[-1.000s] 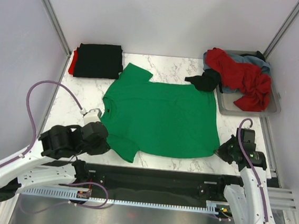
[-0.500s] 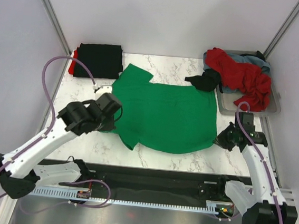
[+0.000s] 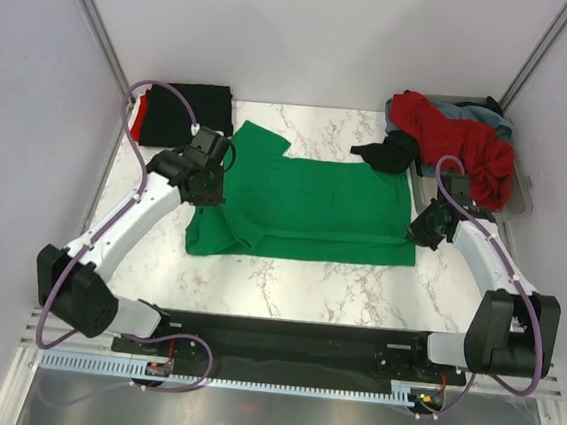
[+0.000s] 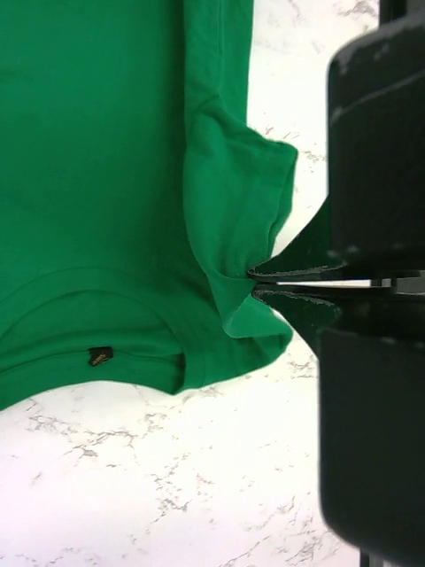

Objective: Fold and stack the t-shirts
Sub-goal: Fold the tshirt

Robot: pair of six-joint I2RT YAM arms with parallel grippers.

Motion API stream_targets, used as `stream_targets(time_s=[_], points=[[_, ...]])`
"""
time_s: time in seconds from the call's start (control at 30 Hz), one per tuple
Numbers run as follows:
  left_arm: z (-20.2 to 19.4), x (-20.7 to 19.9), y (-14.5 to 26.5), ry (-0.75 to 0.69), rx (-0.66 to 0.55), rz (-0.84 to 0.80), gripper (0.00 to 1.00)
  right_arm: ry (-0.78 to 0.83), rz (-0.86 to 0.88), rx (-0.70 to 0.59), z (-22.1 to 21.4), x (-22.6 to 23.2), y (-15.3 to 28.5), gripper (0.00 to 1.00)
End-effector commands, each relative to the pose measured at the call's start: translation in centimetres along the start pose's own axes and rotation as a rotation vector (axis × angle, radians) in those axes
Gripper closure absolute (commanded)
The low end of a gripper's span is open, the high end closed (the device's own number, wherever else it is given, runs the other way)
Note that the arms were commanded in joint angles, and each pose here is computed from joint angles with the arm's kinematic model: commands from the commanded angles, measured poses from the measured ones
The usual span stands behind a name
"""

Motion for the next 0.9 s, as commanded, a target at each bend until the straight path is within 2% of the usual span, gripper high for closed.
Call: stream_targets(time_s=[0.0, 0.27, 0.67, 0.77, 0.87], points=[[3.0, -0.1, -0.8, -0.054, -0.081, -0.046, 0.98, 0.02, 0.021, -0.087, 2.3, 1.6, -0.4, 1.0], [6.2, 0.4, -3.7, -0.102, -0.078, 0.055, 0.98, 0.033, 0.007, -0.078, 3.3, 2.3, -2.2, 1.0], [8.7, -0.7, -9.0, -0.245, 0.012, 0.063, 0.98, 0.026, -0.021, -0.054, 3.6, 2.5, -4.5, 1.0], [8.8, -0.3, -11.2, -0.227, 0.069, 0.07, 0.98, 0.027, -0.016, -0.056, 4.3, 3.1, -4.9, 0.94], [9.9, 0.7, -12.4, -0.133, 0.123, 0.036, 0.84, 0.028, -0.024, -0.058, 5.6, 4.1, -5.5, 0.58]])
Point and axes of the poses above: each gripper's point midway between its finger pads, its own y axis back along the fingers, its own x axis along the line the jaws close on, z = x × y, the point moved 10 cm from there along y, back along the fingers, and after that the axes turned 1 degree about -y, right-handed, at the moved point
